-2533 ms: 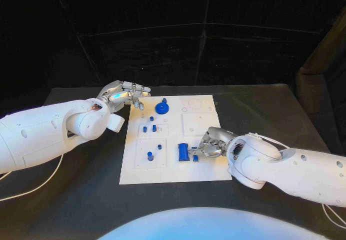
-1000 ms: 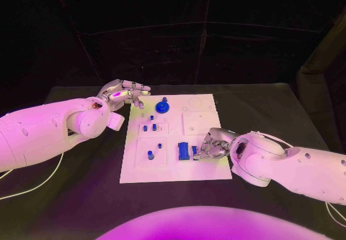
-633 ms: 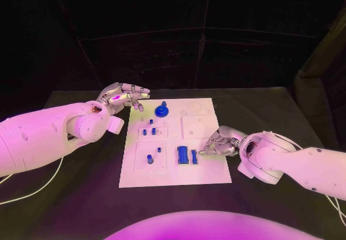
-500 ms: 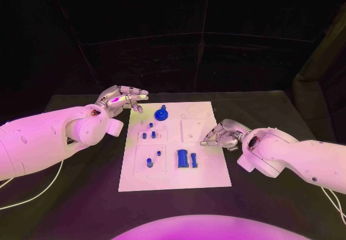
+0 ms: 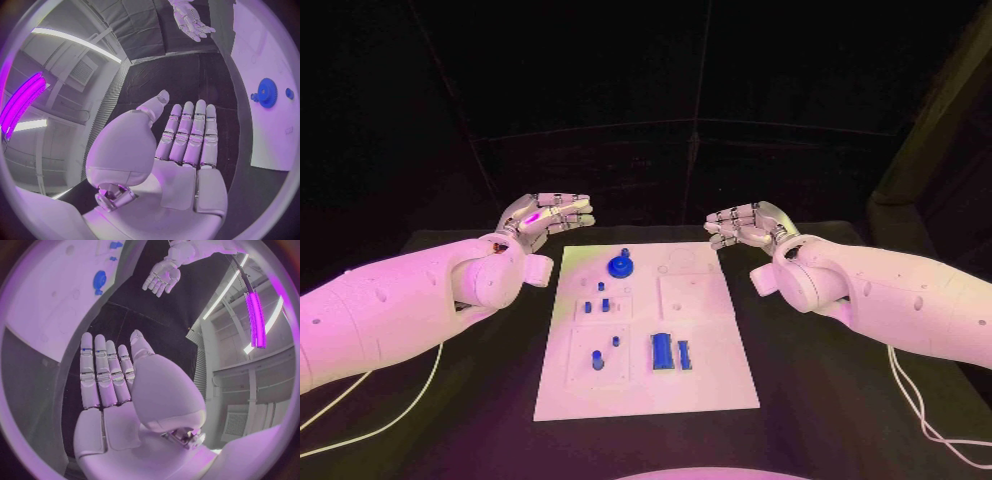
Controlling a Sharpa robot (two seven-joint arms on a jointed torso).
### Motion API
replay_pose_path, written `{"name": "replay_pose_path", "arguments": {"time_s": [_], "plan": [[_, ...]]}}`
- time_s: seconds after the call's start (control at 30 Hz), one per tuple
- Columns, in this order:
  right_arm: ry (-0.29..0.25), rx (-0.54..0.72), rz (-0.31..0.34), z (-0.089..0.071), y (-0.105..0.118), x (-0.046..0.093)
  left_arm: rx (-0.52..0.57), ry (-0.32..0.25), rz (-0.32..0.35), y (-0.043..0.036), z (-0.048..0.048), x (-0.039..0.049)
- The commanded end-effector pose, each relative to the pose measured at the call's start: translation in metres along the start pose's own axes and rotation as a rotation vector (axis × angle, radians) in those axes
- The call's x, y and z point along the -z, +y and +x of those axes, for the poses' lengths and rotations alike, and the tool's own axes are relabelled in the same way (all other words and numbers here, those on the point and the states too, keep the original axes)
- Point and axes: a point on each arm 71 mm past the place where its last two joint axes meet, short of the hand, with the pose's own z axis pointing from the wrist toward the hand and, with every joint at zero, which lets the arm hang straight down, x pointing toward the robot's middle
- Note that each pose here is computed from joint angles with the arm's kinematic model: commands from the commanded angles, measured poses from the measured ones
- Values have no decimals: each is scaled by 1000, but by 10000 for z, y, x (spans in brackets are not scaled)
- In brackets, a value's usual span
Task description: Assemble the parts on the task board
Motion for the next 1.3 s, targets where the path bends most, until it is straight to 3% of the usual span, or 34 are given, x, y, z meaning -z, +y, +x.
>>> {"name": "replay_pose_path", "arguments": {"time_s": [0.03, 0.27, 0.3, 0.53, 0.63, 0.87, 1.07, 1.3], "plan": [[4, -145, -112, -2, 58, -117, 41, -78, 57, -13, -37, -74], [-4, -162, -128, 58, 41, -285, 43, -115, 62, 77, -9, -186], [-26, -94, -73, 54, -9, -265, 22, -72, 22, 108, 29, -172], [-43, -113, -77, 108, 4, -204, 11, -88, 21, 142, 86, -116], [-60, -131, -79, 163, 19, -138, 0, -105, 20, 172, 145, -55], [-129, -198, -75, 368, 100, 158, -47, -171, 28, 233, 379, 207], [-178, -240, -59, 509, 181, 411, -87, -226, 48, 217, 566, 449], [-199, -256, -48, 569, 223, 535, -108, -256, 63, 186, 662, 586]]}}
